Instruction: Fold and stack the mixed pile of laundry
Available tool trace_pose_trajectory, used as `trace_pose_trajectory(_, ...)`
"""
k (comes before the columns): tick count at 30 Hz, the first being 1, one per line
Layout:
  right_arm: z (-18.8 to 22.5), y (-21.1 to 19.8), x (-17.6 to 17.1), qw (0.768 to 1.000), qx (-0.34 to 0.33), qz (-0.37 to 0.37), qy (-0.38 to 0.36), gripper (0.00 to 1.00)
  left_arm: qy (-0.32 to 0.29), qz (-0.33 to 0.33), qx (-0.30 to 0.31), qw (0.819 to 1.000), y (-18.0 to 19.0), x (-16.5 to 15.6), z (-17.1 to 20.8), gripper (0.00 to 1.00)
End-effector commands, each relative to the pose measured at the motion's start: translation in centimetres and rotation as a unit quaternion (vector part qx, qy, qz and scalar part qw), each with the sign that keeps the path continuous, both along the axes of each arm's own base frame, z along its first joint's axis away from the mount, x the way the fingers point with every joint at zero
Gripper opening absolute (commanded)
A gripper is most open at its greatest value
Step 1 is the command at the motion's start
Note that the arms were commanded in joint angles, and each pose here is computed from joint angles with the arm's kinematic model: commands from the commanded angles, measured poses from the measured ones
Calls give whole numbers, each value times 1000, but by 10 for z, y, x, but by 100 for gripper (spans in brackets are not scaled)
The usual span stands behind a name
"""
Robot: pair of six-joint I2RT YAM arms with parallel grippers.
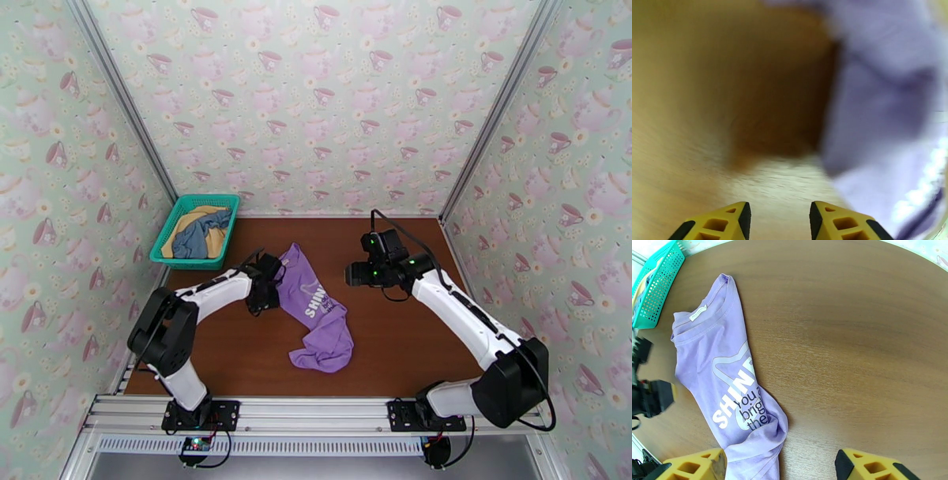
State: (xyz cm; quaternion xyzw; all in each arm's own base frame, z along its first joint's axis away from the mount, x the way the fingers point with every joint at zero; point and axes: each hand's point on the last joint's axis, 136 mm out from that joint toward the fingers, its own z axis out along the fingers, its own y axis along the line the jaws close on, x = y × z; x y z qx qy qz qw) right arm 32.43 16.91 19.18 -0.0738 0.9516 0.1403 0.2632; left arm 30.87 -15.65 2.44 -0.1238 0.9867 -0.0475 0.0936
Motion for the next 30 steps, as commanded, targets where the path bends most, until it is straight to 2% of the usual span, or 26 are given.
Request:
trace_pose_trajectory(1,-1,-2,-4,1000,5,-7,13,77,-56,-6,-82,995,-35,29,7,45)
trace_pose_trajectory(10,-2,-1,-4,1000,6,-7,16,77,-118,6,-121,986,-46,49,19,46)
trace_pose_trajectory(15,-5,2,-3,1000,12,-5,20,77,-107,9,-102,989,-38,50,6,47)
trace_pose_trajectory(16,-6,2,-3,1000,12,-5,22,77,-107,10,-99,989,-38,50,3,41)
trace_pose_trajectory(19,-5,2,-4,1000,12,-5,21,77,-113,13,-99,989,-38,52,5,3)
trace_pose_trajectory(20,-5,1,-4,1000,11,-5,21,77,-118,14,-99,988,-37,52,10,0)
trace_pose_trajectory(22,-3,1,-5,1000,11,-4,19,77,-131,13,-90,987,-34,50,24,0)
trace_pose_trajectory(25,-3,6,-4,1000,21,1,20,77,-159,8,-67,985,-24,49,69,0)
trace_pose_trajectory(30,-25,51,-2,996,62,45,53,76,-232,-17,-35,972,-5,56,191,0)
